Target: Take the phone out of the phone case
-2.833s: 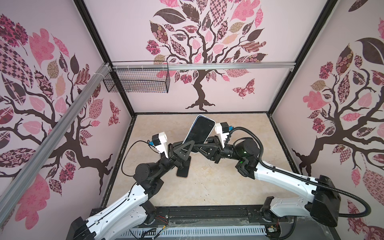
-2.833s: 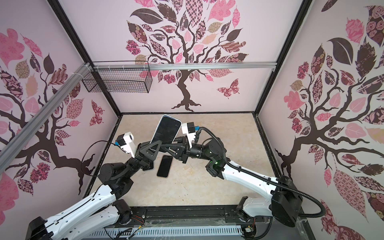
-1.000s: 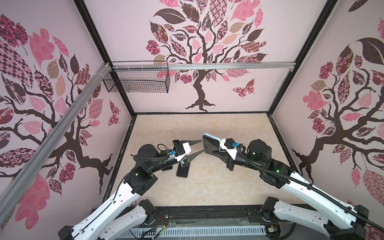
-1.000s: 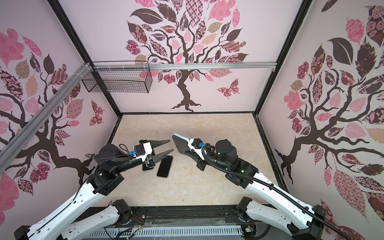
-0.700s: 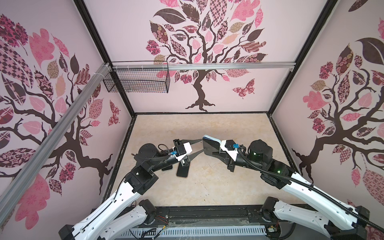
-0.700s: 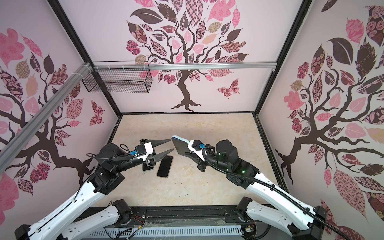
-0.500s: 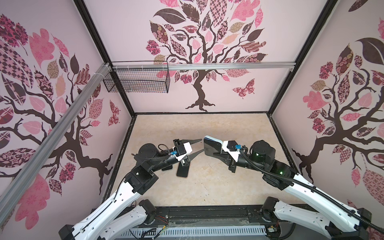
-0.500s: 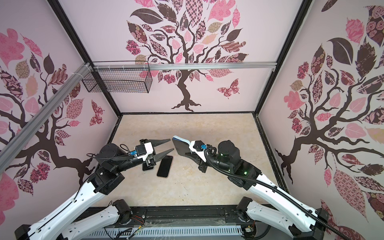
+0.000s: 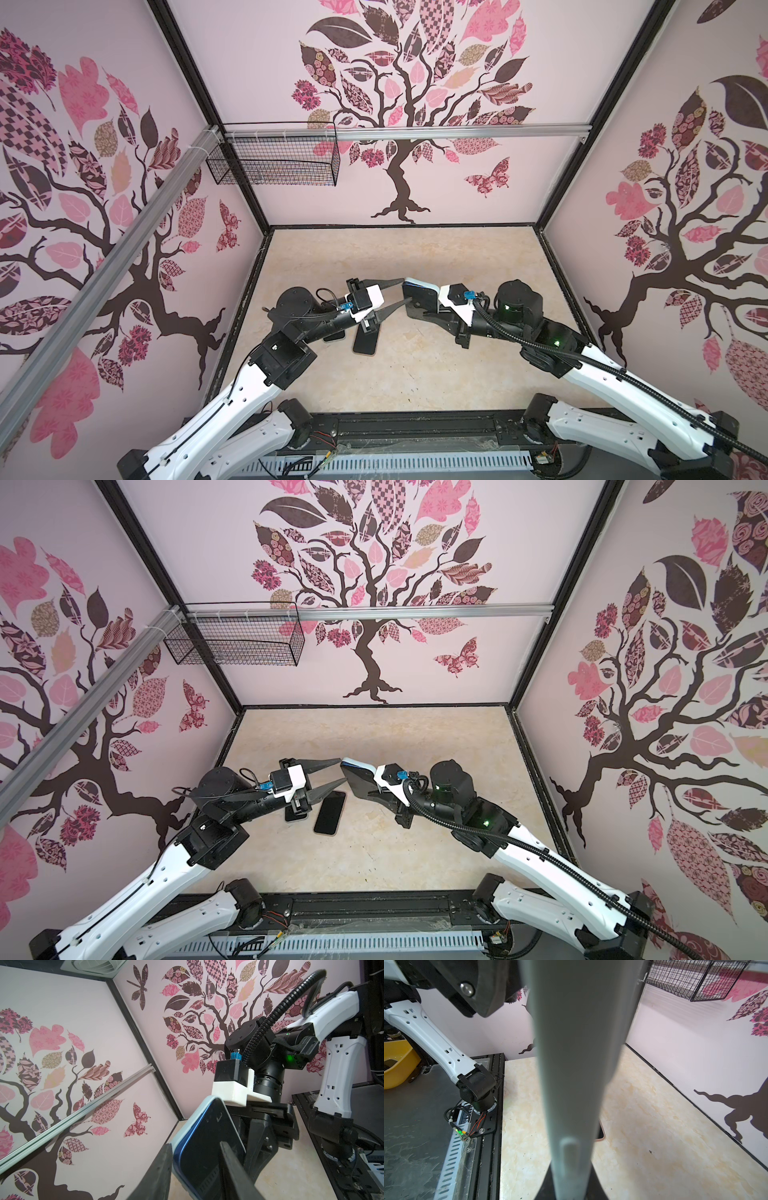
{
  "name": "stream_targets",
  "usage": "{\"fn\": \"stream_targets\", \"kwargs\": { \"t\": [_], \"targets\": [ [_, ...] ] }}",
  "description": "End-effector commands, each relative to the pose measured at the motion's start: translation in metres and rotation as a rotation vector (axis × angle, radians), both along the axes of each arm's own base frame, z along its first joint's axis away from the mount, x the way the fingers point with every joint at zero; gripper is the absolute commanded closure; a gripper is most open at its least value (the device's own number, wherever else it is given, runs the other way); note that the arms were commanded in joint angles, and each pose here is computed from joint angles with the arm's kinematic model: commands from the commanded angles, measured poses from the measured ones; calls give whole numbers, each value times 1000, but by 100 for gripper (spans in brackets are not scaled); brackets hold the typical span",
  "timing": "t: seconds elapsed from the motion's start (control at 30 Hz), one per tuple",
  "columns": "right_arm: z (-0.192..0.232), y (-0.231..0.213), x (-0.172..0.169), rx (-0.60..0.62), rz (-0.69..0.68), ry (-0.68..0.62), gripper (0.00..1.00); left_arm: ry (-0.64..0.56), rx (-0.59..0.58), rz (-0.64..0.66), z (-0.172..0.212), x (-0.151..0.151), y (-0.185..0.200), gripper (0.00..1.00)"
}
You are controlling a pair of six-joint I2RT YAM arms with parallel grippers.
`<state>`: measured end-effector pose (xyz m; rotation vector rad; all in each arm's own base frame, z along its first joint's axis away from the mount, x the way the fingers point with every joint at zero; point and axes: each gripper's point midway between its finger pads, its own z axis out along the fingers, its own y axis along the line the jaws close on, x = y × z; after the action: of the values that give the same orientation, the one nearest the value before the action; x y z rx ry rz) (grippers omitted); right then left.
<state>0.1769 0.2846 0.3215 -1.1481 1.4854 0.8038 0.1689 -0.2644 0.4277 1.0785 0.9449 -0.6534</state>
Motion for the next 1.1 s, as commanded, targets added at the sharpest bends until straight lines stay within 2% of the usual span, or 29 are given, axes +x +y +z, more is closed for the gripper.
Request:
{"fn": "stream_targets", "kwargs": {
  "t": [0.0,0.5,1.07],
  "targets": [
    [45,1,-9,91,44,-78,100,-12,-29,-14,13,-4,1,61],
    [55,-4,-5,134,0,-97,100,21,-11,-35,1,-3,-3,64],
    [67,-8,-15,174,31,-107,100,60,6,-38,-10,-1,-6,64]
  ]
}}
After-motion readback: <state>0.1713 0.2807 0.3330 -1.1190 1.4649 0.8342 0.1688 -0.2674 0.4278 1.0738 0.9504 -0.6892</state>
